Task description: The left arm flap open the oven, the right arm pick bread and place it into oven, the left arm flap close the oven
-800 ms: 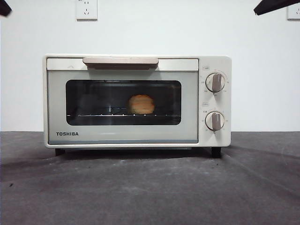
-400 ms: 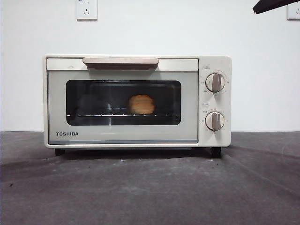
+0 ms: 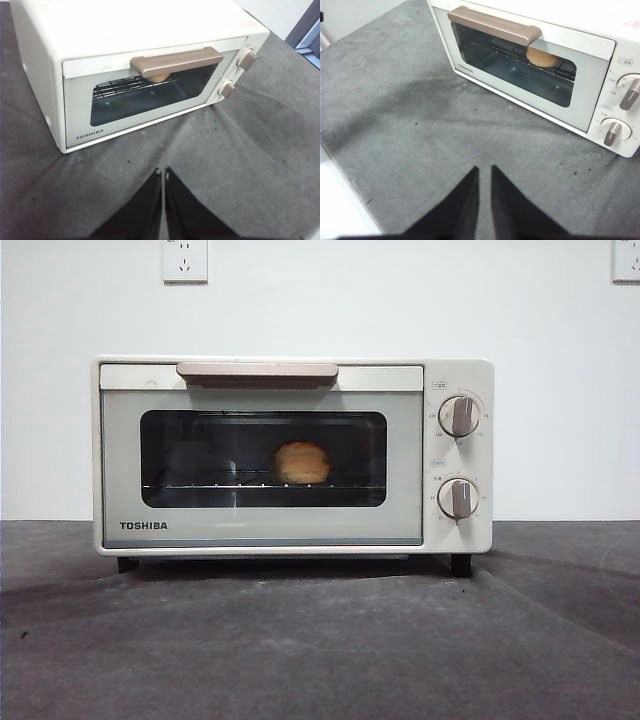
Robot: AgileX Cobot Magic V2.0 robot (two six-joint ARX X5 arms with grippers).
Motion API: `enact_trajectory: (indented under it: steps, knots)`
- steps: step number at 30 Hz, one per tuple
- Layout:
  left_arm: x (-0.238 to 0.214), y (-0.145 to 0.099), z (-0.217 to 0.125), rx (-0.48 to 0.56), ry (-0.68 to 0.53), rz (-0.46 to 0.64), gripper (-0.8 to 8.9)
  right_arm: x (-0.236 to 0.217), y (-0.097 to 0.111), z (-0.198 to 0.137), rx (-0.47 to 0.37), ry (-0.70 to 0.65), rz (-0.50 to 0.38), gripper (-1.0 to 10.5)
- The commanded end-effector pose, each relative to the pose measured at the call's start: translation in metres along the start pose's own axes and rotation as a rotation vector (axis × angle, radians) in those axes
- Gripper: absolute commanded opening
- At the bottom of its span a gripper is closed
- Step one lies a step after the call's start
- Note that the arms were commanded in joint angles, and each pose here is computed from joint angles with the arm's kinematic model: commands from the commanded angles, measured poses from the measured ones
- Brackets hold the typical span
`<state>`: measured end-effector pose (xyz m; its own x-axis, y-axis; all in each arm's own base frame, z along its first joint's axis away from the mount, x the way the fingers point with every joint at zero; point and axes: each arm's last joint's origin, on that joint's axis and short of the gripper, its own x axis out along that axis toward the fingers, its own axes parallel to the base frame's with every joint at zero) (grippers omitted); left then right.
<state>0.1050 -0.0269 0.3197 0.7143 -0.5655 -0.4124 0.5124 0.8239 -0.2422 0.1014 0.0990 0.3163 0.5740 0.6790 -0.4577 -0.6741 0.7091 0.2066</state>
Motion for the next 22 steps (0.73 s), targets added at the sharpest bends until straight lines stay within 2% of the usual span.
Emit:
enact_trajectory:
  steps: [1, 22]
  knots:
    - [-0.0023, -0.0016, 0.0045, 0.022, -0.015, 0.001, 0.17, -0.0003, 0.0019, 0.0035, -0.012, -0.013, 0.007, 0.1]
    - [-0.0023, -0.0016, 0.0045, 0.022, -0.015, 0.001, 0.19, -0.0007, 0.0022, 0.0043, -0.012, -0.022, 0.012, 0.1]
